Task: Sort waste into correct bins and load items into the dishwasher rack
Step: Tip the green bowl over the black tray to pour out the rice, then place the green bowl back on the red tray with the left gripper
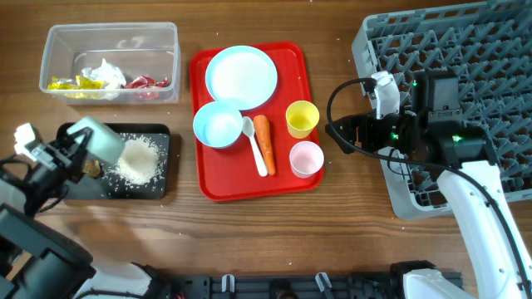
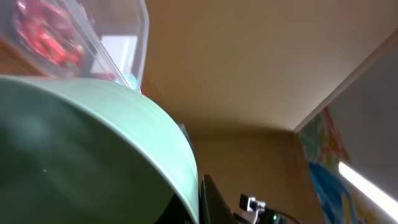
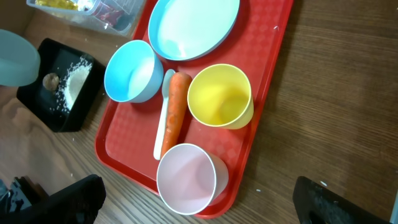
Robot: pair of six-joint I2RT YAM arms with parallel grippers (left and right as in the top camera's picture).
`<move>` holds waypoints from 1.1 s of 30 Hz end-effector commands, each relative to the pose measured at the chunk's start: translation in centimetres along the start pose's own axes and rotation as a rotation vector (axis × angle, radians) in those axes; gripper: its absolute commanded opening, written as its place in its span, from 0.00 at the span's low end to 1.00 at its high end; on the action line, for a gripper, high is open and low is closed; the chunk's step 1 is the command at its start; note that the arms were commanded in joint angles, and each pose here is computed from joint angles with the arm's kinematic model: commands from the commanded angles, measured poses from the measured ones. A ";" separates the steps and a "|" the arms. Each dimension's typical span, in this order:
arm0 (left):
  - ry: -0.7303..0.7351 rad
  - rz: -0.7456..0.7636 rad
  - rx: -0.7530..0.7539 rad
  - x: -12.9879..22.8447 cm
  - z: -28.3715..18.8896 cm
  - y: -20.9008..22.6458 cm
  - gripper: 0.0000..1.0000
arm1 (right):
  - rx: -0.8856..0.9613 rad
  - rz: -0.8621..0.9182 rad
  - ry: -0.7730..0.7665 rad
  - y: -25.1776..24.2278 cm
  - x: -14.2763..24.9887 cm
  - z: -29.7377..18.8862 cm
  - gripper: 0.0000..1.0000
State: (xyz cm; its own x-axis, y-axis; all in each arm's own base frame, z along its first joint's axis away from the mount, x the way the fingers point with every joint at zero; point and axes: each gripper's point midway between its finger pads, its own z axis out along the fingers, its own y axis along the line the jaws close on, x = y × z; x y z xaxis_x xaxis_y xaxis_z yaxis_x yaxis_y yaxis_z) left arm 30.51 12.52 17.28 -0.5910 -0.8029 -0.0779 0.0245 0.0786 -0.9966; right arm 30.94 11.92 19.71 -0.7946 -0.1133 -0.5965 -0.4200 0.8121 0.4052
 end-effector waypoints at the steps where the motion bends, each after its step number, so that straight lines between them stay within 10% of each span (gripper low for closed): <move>1: -0.050 -0.056 0.031 -0.8 -1.4 -0.5 0.04 | 0.004 0.005 -0.008 -0.1 -0.5 -0.1 0.99; 10: 0.209 0.074 0.011 3.7 5.6 -2.1 0.04 | 0.004 0.017 -0.018 -0.1 -0.8 -0.1 0.99; 19: 0.448 0.529 -0.492 14.0 16.8 -3.0 0.04 | 0.005 -0.002 -0.045 -0.1 -1.5 -0.2 0.99; 25: 0.639 0.864 -0.892 23.7 18.2 3.5 0.04 | 0.006 -0.003 -0.046 -0.1 -1.5 -0.2 0.99; 33: 0.917 0.907 -1.112 29.4 15.8 11.0 0.04 | 0.013 -0.002 -0.046 -0.2 -1.5 -0.2 0.99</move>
State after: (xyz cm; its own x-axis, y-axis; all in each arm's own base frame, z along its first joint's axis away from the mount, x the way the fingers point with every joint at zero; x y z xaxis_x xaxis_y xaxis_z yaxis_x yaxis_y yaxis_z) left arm 26.82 -20.12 5.69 -0.9462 0.2569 -0.1967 0.2930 0.9382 -0.1843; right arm 31.70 11.94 20.23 -0.7774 -0.0953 -0.6218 -0.4199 0.8146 0.4002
